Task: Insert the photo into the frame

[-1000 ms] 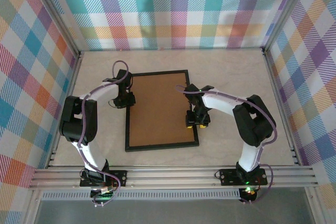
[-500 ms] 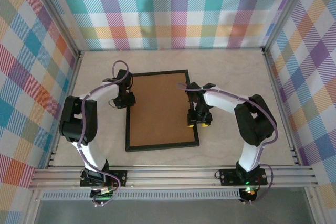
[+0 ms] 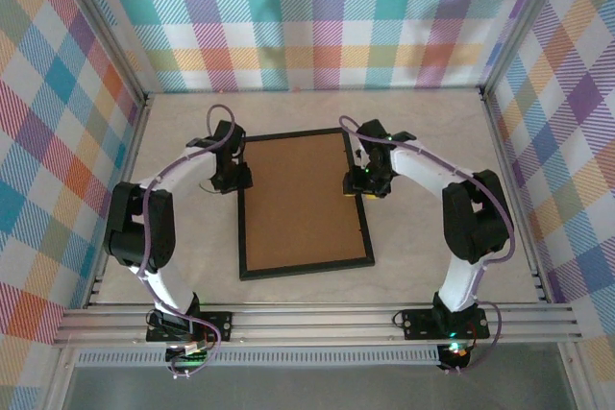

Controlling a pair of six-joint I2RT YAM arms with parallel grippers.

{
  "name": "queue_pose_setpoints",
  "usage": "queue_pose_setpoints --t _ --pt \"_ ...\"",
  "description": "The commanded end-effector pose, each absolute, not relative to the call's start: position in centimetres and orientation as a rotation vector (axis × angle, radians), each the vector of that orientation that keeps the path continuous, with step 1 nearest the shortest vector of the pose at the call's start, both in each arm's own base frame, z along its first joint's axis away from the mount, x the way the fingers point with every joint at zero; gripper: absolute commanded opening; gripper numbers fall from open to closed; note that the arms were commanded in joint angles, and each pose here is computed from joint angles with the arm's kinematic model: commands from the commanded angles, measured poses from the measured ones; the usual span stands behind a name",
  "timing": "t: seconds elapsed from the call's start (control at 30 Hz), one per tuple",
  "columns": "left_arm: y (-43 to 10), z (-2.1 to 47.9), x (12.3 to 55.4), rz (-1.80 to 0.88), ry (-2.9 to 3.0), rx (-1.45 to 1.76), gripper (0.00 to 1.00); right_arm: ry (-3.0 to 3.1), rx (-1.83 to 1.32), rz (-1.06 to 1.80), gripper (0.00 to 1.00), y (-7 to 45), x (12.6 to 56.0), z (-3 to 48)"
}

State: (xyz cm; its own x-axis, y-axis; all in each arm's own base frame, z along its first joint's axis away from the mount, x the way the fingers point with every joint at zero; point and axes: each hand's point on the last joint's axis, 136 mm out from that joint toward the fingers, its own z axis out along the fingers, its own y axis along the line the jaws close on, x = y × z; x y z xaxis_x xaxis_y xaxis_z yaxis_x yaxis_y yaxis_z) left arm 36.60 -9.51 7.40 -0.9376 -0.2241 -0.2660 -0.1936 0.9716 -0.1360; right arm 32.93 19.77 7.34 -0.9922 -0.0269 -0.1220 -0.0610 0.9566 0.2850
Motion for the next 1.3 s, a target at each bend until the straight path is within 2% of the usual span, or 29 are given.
queue_pose_setpoints --t 0.0,0.17,0.4,0.57,0.7,0.83,1.0,1.27 --pt "-8.7 8.7 36.5 -0.107 2.825 -0.317 0.44 2.971 -0.115 0.442 0.56 19.4 33.9 7.3" --pt "-8.0 9.3 37.2 -0.147 2.808 -0.375 0.61 2.965 -0.152 0.401 0.53 19.0 35.7 6.6" --pt "-6.8 9.6 38.5 -0.302 2.779 -0.522 0.69 2.939 -0.131 0.345 0.46 18.9 39.2 5.5" --pt "-5.2 9.3 39.1 -0.316 2.78 -0.588 0.69 2.94 -0.137 0.325 0.42 19.0 40.5 4.2" --pt "-3.6 8.5 40.1 -0.217 2.792 -0.593 0.68 2.954 -0.121 0.319 0.36 19.0 40.9 3.2" --pt "-2.8 8.0 41.5 -0.131 2.827 -0.54 0.61 2.968 -0.111 0.318 0.33 18.9 40.5 2.5" --pt "-3.3 7.8 43.2 -0.151 2.861 -0.452 0.5 2.991 -0.104 0.327 0.22 18.7 39.6 1.8" --pt "-3.6 6.8 43.6 -0.156 2.914 -0.435 0.55 3.023 0.021 0.457 0.18 19.3 37.1 2.2"
